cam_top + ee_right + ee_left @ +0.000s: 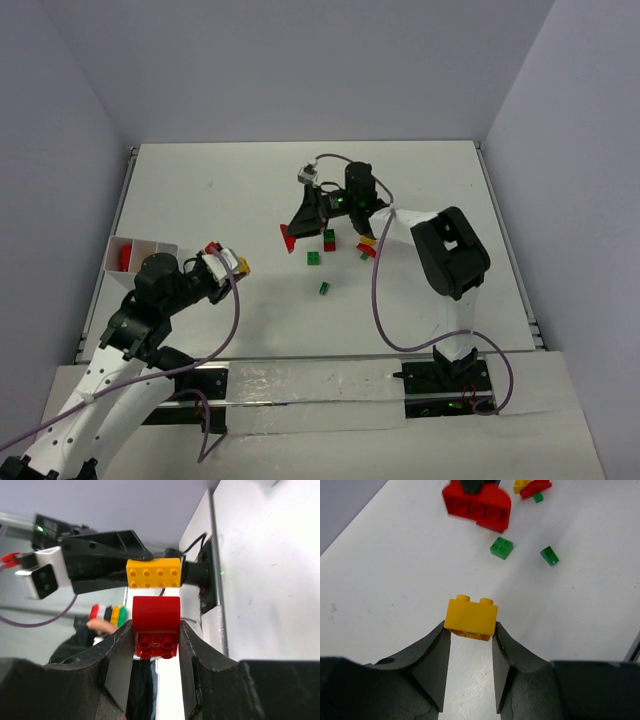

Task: Sort the legos into containers by color

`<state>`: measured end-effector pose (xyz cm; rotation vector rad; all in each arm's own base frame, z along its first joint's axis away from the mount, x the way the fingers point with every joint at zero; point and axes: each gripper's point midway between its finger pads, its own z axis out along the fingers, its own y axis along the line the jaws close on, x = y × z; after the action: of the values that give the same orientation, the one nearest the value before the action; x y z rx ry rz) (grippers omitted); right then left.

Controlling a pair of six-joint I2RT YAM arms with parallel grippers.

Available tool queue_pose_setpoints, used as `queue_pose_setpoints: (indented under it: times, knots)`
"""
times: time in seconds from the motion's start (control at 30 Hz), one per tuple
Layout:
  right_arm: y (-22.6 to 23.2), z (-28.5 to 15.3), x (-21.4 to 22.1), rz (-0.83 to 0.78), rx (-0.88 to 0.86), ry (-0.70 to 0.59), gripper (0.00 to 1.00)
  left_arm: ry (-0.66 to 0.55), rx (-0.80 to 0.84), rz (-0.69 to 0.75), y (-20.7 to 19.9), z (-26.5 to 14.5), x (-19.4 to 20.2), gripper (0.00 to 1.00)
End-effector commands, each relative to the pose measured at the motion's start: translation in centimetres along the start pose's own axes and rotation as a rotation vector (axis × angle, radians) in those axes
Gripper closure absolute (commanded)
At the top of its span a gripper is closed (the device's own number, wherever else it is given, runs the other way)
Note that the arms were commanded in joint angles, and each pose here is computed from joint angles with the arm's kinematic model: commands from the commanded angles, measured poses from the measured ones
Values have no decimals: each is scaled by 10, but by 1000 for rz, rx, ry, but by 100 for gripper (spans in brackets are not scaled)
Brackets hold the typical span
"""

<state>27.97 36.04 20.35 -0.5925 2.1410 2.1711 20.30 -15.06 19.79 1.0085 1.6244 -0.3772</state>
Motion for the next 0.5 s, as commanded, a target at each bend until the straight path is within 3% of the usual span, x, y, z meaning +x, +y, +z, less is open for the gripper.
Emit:
queue_pose_setpoints:
  times: [0.0, 0.13, 0.23, 0.47]
  knots:
    - [30, -21, -13, -128, -19, -44, 100, 85, -151, -82, 24, -17, 6, 100]
    - [27, -27, -16, -130, -11, -59, 100, 234, -267, -142, 60, -19, 2, 100]
    - [26, -27, -16, -135, -6, -59, 100, 412, -311, -217, 89, -26, 25, 100]
    - [24, -27, -14, -153, 18, -55, 100, 597, -426, -451, 163, -76, 46, 100]
